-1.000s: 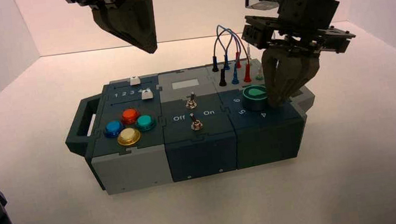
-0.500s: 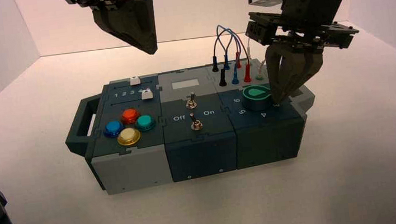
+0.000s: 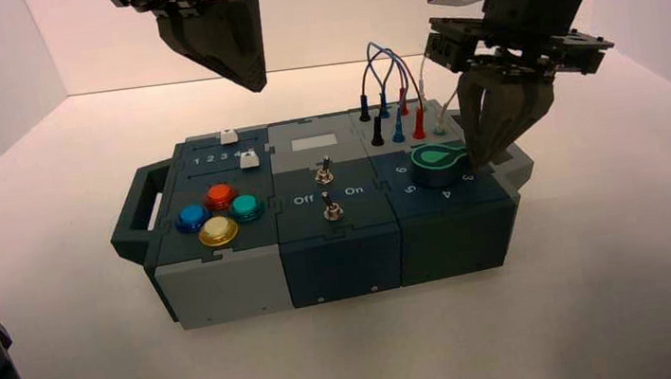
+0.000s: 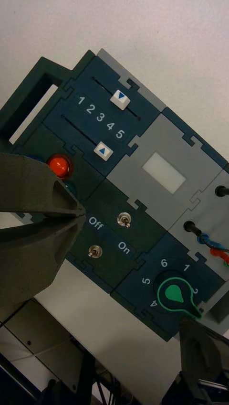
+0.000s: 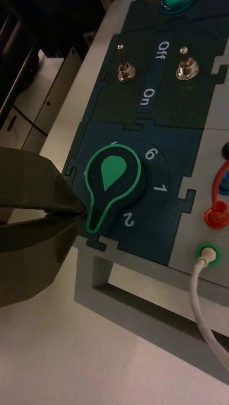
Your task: Turn the knob to position 2.
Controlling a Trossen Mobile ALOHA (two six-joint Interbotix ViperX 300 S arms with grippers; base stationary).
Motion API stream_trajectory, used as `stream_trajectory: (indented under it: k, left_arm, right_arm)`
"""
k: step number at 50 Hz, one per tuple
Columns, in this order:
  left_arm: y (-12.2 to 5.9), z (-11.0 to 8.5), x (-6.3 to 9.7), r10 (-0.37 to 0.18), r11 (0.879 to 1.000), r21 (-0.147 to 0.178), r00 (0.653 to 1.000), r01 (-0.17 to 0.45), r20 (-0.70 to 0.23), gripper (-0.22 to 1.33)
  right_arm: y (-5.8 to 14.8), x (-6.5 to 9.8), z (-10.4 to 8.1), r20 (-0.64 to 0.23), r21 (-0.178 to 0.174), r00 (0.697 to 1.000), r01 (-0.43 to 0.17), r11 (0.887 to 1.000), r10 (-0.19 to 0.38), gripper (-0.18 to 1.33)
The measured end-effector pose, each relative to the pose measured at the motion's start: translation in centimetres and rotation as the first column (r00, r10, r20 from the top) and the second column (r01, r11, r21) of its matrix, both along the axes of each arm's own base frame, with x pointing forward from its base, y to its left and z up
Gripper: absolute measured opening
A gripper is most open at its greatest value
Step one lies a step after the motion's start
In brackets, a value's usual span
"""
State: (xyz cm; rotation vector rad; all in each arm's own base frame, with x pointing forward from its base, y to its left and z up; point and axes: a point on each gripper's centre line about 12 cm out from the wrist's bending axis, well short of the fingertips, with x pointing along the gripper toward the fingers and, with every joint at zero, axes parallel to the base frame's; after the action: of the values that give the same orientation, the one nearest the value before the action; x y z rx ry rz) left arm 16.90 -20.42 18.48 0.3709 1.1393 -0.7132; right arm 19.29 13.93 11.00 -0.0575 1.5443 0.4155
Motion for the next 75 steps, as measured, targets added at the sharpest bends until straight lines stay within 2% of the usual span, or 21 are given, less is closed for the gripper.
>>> stream_trajectory:
  k: [57, 75]
  left_arm:
    - [-0.1, -0.1, 0.1, 0.000, 1.000, 0.004, 1.000, 0.000, -0.003, -0.16]
    - [-0.1, -0.6, 0.1, 0.000, 1.000, 0.018, 1.000, 0.000, -0.015, -0.16]
  right_arm:
    - [0.3, 1.2, 0.6, 0.026, -0.002, 1.000, -0.008, 1.000, 0.008, -0.14]
    - [0.4, 1.6, 0.5, 0.031, -0.008, 0.999, -0.015, 1.000, 0.015, -0.14]
